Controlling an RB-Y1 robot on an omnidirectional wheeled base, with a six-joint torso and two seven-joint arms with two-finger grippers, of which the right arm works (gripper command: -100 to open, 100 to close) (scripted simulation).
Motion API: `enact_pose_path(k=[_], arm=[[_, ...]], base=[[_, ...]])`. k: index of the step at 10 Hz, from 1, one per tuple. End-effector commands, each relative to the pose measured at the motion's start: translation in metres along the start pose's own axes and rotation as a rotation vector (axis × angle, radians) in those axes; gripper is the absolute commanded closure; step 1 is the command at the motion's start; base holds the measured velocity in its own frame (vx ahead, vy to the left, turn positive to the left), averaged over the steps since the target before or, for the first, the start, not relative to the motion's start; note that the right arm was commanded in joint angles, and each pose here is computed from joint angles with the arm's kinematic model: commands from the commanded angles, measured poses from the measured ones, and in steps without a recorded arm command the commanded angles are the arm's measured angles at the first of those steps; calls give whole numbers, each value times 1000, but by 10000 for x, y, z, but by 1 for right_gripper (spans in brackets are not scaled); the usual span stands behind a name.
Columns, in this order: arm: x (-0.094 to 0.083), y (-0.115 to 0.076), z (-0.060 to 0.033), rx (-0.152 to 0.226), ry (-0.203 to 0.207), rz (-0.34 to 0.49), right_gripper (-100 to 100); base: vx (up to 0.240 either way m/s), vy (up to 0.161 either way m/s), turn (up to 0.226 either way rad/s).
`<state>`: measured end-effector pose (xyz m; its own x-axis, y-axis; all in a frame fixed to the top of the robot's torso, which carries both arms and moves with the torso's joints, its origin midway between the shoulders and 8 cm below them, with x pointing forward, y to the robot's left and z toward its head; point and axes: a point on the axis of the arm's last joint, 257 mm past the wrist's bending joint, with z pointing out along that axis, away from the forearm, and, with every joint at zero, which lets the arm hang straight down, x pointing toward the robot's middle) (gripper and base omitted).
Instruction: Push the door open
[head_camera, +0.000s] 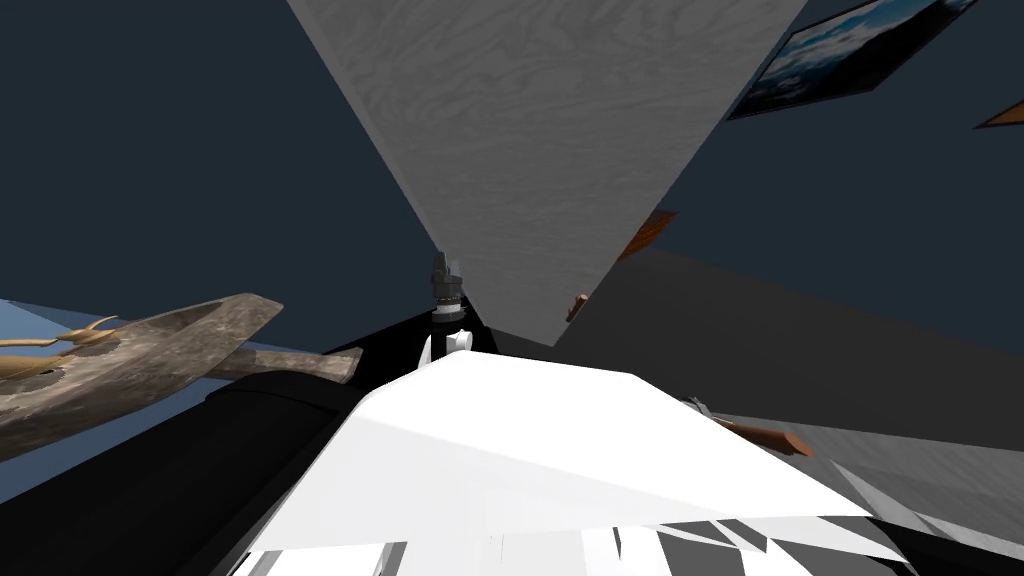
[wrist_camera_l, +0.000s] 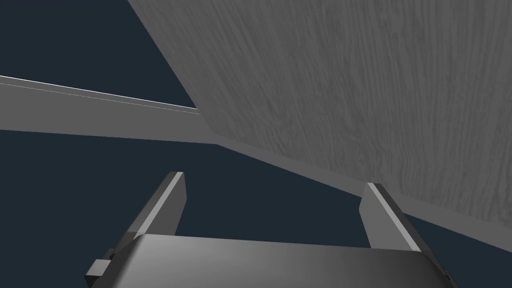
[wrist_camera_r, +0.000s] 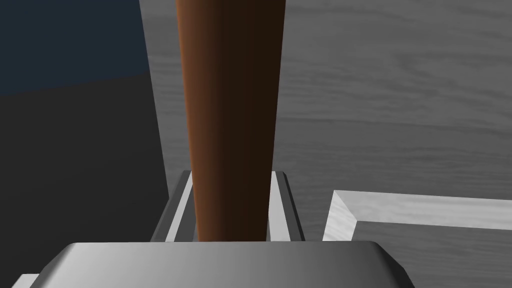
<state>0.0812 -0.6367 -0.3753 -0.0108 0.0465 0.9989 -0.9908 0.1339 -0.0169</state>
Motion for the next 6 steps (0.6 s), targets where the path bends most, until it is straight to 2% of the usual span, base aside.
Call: enact_pose_path(k=[1,2,4,6], arm=[[74,73,25,-17,15,-4,100],[64,272,47,-83,13,-4,100],[55,371,48,-116,10,-5,100],[25,560,30,-179,3,-8,100]], base=[[-2,-57,-4],[45,-137,71],[48,-151,47],[19,-181,49]])
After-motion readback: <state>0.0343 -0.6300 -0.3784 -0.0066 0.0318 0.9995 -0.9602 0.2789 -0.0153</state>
